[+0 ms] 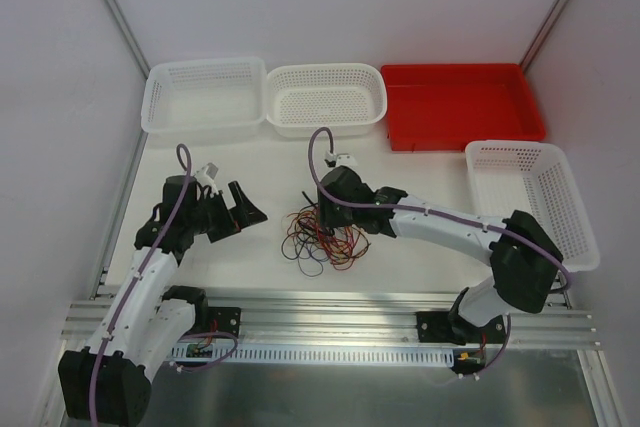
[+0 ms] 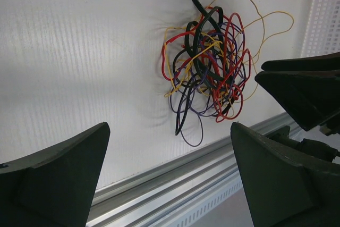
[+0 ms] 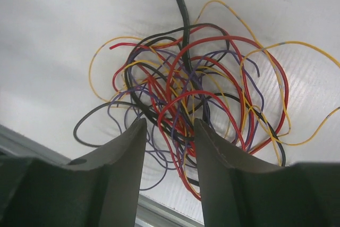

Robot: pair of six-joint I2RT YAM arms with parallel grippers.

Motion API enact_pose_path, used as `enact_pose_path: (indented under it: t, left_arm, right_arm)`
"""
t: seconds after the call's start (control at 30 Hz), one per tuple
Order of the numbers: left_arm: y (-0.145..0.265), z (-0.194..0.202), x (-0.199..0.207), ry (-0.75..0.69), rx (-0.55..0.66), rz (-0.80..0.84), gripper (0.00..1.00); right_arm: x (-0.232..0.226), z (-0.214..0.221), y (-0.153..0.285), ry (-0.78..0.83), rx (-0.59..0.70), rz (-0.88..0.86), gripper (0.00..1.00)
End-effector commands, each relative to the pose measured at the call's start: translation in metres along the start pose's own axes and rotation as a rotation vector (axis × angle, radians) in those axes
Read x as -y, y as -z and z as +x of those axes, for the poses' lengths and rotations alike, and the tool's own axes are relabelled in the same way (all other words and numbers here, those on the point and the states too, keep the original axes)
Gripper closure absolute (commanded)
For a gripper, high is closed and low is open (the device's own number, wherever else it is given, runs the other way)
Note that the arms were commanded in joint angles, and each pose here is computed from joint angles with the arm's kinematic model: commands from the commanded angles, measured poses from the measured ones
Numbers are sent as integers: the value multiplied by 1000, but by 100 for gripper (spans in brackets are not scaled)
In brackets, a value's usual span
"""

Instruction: Untangle the cables

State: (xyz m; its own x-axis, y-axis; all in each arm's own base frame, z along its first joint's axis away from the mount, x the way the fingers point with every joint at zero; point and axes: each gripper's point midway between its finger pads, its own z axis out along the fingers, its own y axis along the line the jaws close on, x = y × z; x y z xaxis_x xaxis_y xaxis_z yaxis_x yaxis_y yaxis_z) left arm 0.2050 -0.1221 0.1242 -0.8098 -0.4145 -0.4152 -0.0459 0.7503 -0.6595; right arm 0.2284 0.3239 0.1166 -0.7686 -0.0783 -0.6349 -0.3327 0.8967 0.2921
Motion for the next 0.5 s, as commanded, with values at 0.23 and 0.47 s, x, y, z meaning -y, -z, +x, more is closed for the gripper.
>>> enact_pose_path:
  t: [0.23,0.47]
  left_arm:
    - [-6,4,7,9,-14,52,1]
    - [-8,8,9,11,-31,65,1]
  right_arm:
    - [16,1,-25,-236,58,141,58]
    - [22,3,-37,-270,63,193,59]
